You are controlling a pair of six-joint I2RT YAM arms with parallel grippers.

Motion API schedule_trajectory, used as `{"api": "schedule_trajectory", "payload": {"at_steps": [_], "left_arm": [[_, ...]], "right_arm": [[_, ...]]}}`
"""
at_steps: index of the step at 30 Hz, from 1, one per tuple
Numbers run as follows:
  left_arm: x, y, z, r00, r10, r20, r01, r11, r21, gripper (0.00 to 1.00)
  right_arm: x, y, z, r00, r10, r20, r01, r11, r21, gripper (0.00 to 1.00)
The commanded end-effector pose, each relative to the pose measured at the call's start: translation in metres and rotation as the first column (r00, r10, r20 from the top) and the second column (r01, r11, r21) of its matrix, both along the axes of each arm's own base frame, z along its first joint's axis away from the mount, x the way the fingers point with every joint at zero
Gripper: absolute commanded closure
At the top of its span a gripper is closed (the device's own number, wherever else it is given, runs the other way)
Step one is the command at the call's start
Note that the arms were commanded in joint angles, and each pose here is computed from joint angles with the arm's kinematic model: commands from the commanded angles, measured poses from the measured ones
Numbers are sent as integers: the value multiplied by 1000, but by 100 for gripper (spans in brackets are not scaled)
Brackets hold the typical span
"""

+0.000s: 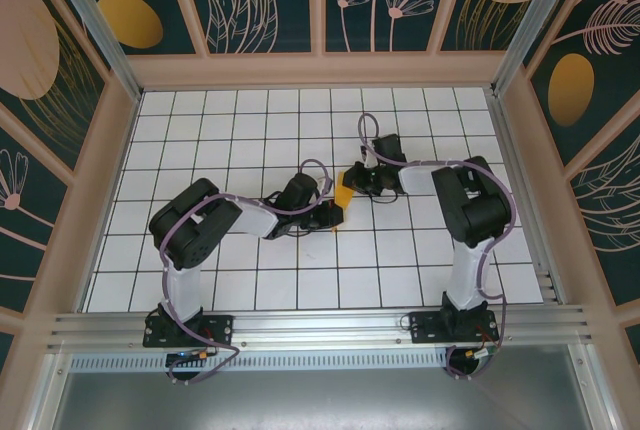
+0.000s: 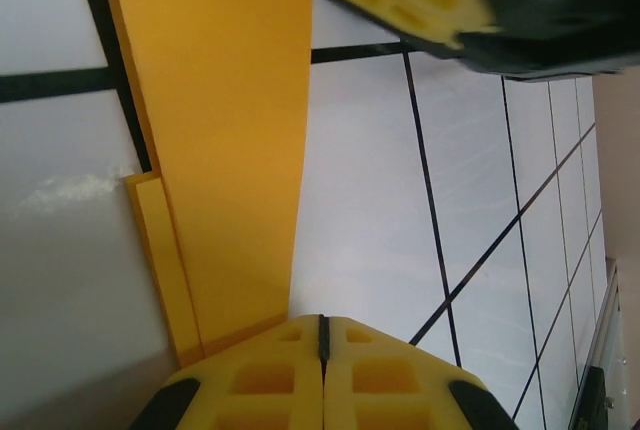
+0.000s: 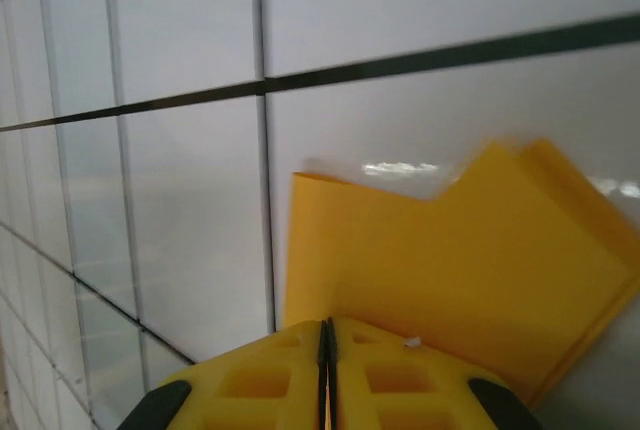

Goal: Fold a paper plane with a square sheet of paper (fold left side to right side)
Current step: Fold the wing for the fifth time at the center of the table.

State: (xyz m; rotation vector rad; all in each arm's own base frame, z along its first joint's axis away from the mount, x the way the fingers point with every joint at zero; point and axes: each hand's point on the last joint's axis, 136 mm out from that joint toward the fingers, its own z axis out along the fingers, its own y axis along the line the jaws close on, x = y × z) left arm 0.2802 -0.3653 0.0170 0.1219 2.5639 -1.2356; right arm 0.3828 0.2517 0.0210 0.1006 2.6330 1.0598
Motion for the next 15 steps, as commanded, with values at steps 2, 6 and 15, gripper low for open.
{"api": "schedule_trajectory", "payload": {"at_steps": [2, 6, 15], "left_arm": [[-58, 44, -57, 975, -26, -219, 66, 982, 179, 92], [-73, 47, -55, 971, -59, -233, 102, 979, 177, 92], [-92, 56, -55, 960, -84, -268, 138, 972, 188, 92]], "right_arm": [[7, -13, -17, 998, -53, -38, 50, 996, -71, 87], [7, -18, -20, 997, -66, -45, 62, 994, -88, 87], [10, -18, -20, 997, -65, -45, 60, 994, -96, 87]]}}
